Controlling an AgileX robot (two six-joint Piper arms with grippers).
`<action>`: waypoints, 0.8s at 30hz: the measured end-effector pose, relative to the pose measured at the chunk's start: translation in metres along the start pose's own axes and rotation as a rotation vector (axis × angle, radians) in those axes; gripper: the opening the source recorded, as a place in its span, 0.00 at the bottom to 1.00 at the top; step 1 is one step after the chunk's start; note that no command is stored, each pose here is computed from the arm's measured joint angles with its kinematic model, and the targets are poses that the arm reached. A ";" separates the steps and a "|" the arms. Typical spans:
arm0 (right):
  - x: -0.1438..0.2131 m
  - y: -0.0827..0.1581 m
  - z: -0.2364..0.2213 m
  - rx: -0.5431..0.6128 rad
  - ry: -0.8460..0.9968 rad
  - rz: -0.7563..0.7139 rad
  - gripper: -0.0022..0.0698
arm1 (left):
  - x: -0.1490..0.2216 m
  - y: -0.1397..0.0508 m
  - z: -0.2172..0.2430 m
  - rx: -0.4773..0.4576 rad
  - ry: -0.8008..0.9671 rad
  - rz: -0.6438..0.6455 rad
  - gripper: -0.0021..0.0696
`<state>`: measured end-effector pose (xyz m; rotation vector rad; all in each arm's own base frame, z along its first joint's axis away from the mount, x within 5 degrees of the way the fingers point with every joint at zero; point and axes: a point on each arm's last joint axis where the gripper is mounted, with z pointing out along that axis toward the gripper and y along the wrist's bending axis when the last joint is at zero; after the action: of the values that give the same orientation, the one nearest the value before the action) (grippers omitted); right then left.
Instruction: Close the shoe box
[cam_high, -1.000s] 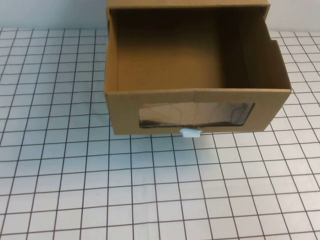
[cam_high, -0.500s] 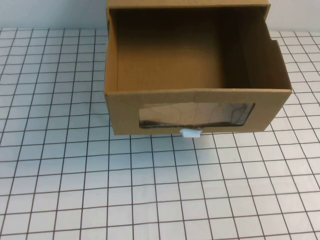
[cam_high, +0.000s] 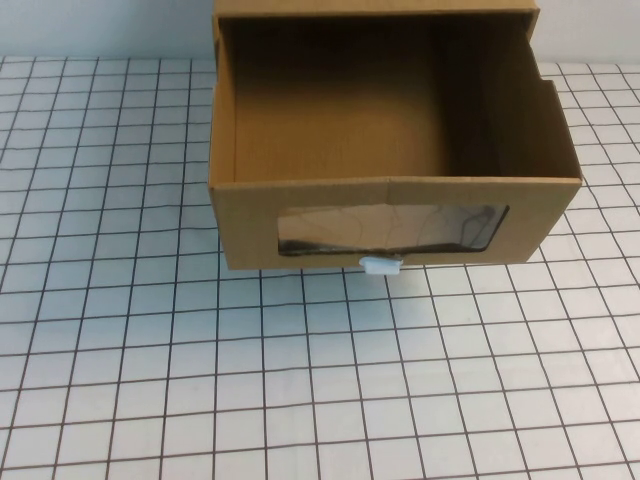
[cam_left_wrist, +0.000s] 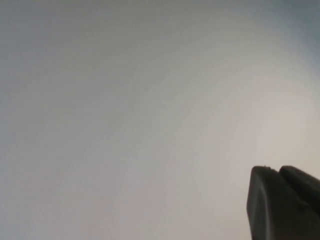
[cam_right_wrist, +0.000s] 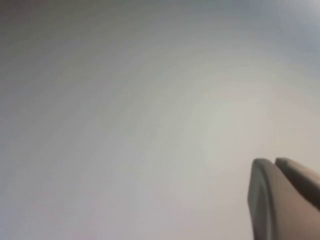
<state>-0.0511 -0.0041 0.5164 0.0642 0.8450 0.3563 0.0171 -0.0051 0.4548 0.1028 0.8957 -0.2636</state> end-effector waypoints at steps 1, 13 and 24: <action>0.003 0.000 0.011 0.018 0.081 0.000 0.01 | 0.002 0.001 0.011 -0.008 0.080 -0.005 0.02; 0.100 -0.026 0.087 0.156 0.794 -0.062 0.01 | 0.076 0.005 0.090 -0.050 0.614 -0.018 0.02; 0.188 0.017 0.113 -0.496 1.059 -0.046 0.01 | 0.125 -0.010 0.159 0.167 0.876 -0.001 0.02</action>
<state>0.1426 0.0840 0.4597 -0.6589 1.7677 0.5551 0.2099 -0.0691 0.4562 0.3917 1.7423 -0.2960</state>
